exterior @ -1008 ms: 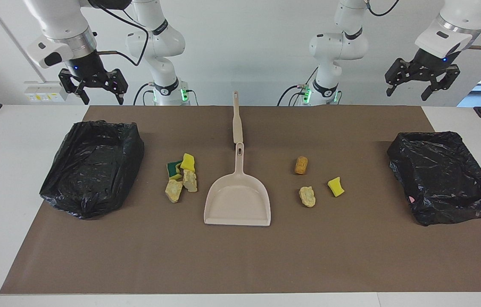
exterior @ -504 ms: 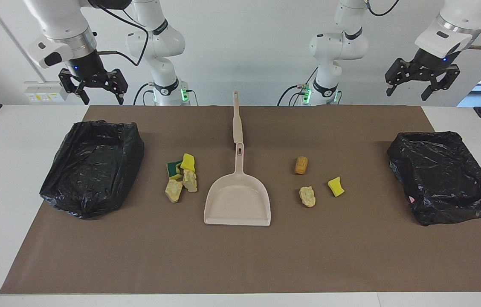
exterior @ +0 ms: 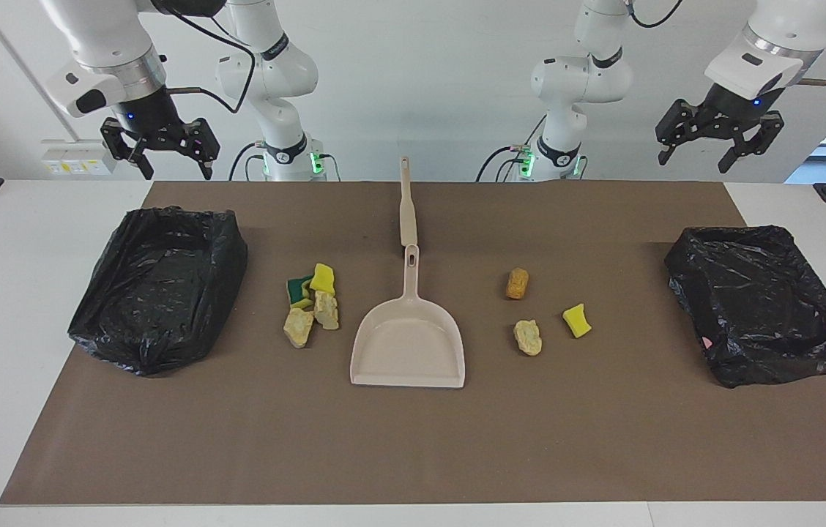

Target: Sweep and dump trash in bin

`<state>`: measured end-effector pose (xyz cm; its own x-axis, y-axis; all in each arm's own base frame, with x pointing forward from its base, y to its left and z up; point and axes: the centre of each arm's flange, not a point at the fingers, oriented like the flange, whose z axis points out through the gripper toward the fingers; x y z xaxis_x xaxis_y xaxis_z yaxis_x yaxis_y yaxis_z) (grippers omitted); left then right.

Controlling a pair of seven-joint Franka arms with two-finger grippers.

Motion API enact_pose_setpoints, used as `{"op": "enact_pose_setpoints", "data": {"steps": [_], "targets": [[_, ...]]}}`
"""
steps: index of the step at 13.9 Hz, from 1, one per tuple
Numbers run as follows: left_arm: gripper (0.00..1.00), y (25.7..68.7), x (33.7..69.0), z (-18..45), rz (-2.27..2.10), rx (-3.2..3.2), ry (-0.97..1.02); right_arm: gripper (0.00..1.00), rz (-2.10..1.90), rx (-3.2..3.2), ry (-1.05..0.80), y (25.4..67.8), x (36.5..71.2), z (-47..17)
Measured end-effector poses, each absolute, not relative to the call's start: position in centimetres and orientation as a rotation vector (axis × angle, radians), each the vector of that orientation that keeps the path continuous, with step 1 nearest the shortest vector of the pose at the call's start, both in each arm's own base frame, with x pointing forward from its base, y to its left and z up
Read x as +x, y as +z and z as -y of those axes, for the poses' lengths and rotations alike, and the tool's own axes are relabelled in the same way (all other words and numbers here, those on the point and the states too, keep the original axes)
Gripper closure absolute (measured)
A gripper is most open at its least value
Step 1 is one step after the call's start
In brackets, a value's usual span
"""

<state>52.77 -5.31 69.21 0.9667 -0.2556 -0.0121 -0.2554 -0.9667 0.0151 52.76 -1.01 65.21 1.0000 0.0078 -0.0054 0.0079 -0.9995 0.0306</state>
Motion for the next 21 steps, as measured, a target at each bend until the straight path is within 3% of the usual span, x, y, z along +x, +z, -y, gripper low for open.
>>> {"op": "enact_pose_setpoints", "data": {"steps": [4,8,15,21], "targets": [[0.0,68.4,51.1,10.7,0.533,3.085,-0.032,0.0,-0.012,3.111,-0.008,65.2,52.8,1.0],[0.0,64.9,46.6,18.9,0.577,3.089,-0.032,0.0,-0.011,3.111,-0.008,65.2,52.8,1.0],[0.0,53.3,37.2,33.6,0.471,3.114,-0.061,0.0,-0.009,3.111,-0.009,65.2,52.8,1.1],[0.0,42.8,28.1,41.6,0.367,3.139,0.014,0.0,-0.005,3.111,-0.01,65.1,52.8,1.3]]}}
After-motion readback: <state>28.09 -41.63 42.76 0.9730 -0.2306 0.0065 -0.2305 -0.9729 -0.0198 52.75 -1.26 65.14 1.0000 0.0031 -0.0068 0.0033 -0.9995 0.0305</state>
